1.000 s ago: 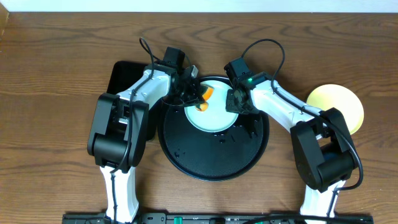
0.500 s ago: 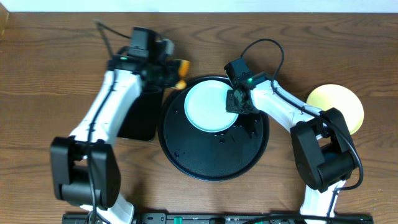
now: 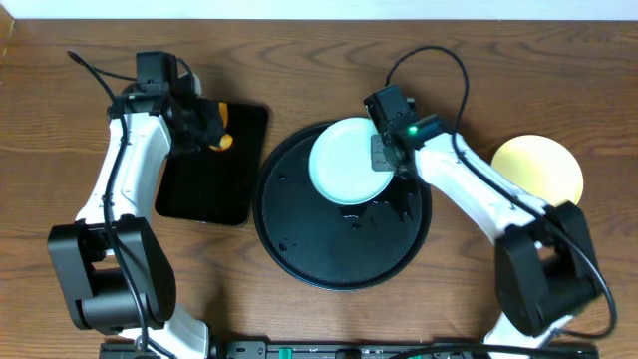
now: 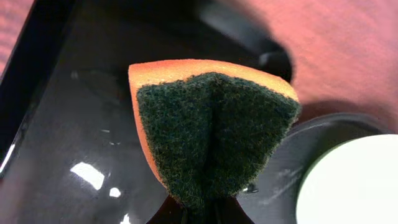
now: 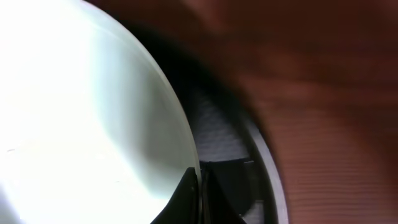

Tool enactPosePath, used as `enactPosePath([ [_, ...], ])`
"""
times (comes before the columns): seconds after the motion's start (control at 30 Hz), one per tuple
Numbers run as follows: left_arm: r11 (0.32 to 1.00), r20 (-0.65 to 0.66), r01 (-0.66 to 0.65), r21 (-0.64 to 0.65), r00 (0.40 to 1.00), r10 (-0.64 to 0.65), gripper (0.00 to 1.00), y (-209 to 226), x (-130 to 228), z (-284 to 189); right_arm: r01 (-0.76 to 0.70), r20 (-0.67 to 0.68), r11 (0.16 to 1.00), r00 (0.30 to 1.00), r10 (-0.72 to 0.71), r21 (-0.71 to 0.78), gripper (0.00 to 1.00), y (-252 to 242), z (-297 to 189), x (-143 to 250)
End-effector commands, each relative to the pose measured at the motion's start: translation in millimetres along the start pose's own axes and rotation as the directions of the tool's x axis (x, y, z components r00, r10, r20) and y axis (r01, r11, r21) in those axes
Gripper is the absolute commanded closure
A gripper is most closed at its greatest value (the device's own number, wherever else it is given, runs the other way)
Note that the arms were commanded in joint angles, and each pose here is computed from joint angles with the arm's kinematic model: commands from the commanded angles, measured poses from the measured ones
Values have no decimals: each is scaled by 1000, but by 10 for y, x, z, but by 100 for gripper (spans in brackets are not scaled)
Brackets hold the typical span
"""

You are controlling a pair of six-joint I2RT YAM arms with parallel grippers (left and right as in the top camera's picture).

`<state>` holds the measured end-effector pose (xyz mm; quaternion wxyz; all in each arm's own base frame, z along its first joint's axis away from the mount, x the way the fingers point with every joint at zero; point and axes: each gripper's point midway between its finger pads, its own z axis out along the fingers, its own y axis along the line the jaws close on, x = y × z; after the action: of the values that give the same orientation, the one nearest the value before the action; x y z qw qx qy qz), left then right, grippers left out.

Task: Clean dirty plates on tray and stack at the side
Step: 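Return the sponge with the left gripper to the black tray, then lift the cleaned blue plate with the right gripper and carry it right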

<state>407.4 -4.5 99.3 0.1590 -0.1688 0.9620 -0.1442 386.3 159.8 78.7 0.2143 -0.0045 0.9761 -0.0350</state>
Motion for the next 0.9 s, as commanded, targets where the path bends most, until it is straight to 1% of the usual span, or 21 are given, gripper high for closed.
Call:
enactPosePath([
  [0.0, 998, -26, -18, -58, 1000, 16, 92, 181, 94, 113, 103, 99, 986, 988, -116, 127, 99, -96, -214, -120],
  [0.1, 996, -32, -41, -83, 999, 39, 92, 253, 144, 166, 148, 156, 961, 970, -187, 233, 99, -165, -361, -210],
  [0.27, 993, -44, -84, -88, 996, 81, 92, 318, 232, 267, 214, 214, 868, 917, -337, 449, 99, -251, -625, -333],
  [0.4, 991, -36, -86, -101, 996, 82, 92, 383, 280, 358, 203, 254, 796, 878, -406, 570, 99, -236, -839, -389],
  [0.6, 991, -36, -85, -101, 996, 82, 92, 437, 365, 457, 165, 311, 754, 839, -446, 636, 99, -134, -1038, -427],
  [0.87, 990, -42, -85, -110, 996, 80, 92, 492, 443, 525, 150, 337, 752, 826, -452, 642, 99, -67, -1095, -437],
])
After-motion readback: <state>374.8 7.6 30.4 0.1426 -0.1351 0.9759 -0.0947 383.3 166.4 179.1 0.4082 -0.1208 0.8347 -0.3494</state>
